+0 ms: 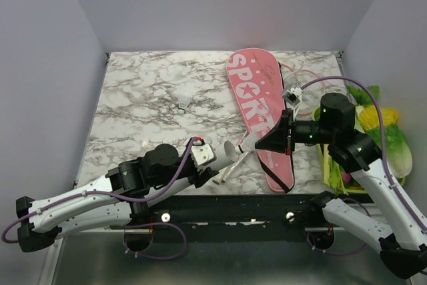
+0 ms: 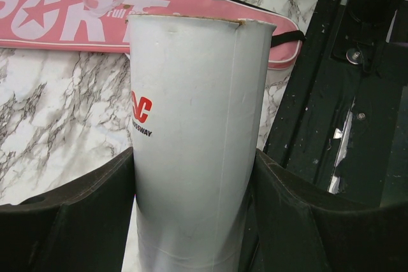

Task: Pack up the badminton gear

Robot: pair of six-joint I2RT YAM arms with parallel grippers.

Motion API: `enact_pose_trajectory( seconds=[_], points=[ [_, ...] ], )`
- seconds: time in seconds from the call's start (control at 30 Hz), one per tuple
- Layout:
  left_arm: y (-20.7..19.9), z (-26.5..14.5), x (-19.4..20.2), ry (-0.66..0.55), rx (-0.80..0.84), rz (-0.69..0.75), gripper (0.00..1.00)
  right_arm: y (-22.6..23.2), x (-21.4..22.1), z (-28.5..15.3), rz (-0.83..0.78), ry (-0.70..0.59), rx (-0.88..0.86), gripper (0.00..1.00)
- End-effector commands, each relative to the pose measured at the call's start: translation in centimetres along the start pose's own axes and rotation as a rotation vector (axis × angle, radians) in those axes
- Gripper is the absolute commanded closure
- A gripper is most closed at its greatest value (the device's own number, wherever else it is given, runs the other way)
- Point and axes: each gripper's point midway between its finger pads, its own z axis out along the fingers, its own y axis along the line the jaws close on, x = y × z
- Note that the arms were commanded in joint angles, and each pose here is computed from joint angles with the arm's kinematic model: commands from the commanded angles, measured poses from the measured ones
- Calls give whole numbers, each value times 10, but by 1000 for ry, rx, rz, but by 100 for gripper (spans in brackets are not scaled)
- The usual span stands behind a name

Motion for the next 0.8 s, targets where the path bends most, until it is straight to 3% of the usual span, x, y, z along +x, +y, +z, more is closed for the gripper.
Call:
enact_pose_trajectory(
  seconds=[0.0, 0.77],
  points=[
    [-4, -3, 19, 63, 5, -45, 100, 2, 6, 13, 37, 24, -68, 99],
    [-9, -3, 16, 50, 30, -60, 100, -1, 60, 100, 152, 187, -232, 99]
  ],
)
